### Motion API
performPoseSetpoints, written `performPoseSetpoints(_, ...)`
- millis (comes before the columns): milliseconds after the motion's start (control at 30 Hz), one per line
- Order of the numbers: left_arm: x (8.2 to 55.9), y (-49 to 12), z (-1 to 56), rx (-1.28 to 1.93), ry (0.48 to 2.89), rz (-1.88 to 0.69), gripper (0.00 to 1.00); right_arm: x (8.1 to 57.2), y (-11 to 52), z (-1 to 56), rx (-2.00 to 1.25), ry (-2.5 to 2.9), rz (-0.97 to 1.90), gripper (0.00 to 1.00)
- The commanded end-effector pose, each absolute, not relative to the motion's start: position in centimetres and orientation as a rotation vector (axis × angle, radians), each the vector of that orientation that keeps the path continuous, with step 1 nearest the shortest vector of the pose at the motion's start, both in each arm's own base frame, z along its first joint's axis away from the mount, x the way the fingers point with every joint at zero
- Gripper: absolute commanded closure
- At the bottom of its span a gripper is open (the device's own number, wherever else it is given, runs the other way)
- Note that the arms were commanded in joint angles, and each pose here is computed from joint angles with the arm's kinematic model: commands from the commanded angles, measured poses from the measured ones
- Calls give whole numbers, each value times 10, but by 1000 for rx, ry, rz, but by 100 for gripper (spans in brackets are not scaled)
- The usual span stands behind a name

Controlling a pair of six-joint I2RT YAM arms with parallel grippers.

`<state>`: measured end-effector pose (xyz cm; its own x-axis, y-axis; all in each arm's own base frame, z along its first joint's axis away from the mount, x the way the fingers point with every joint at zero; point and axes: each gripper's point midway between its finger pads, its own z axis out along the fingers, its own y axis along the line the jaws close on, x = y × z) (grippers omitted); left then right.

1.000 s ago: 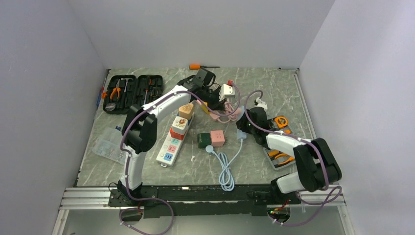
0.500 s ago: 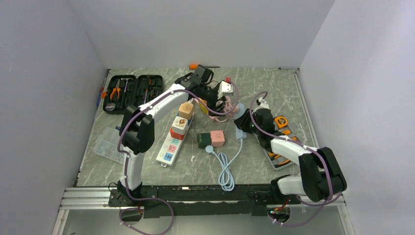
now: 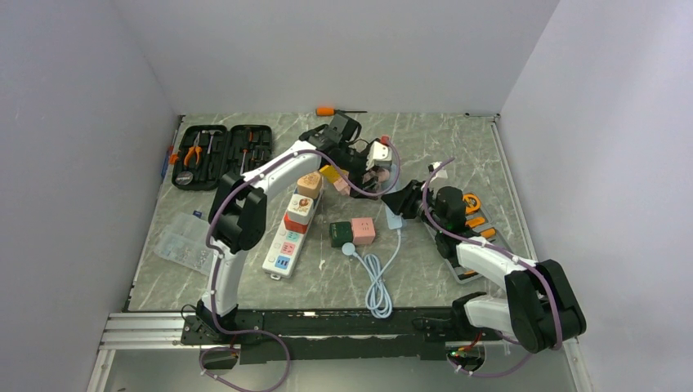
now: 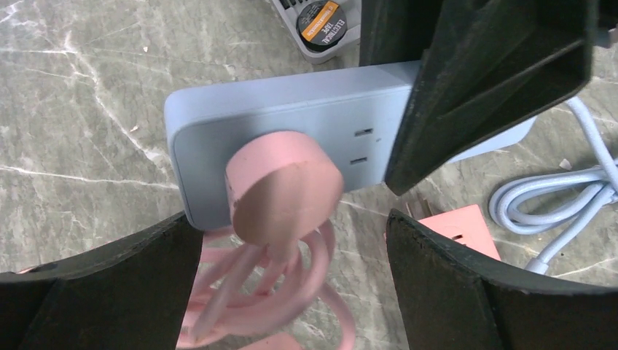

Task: Pull the plug off the socket
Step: Remove the plug from the socket.

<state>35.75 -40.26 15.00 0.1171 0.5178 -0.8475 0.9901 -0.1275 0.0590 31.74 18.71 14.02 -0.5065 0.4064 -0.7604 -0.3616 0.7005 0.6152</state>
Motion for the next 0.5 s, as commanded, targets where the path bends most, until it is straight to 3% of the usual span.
performPoseSetpoints(0,364,-411,152,1737,1422,-911,9,319,203,221,-104,1575,1048,100)
performPoseSetpoints(100,363,-414,151,1743,1419,-944,29,320,203,217,-98,1585,1044,100)
performPoseSetpoints(333,364,-412,149,1759,1422,-935,95,332,191,197,-25,1663,948,100)
performPoseSetpoints(467,361,-406,145,1772,1429,-943,98,336,186,190,-1,1683,905,100)
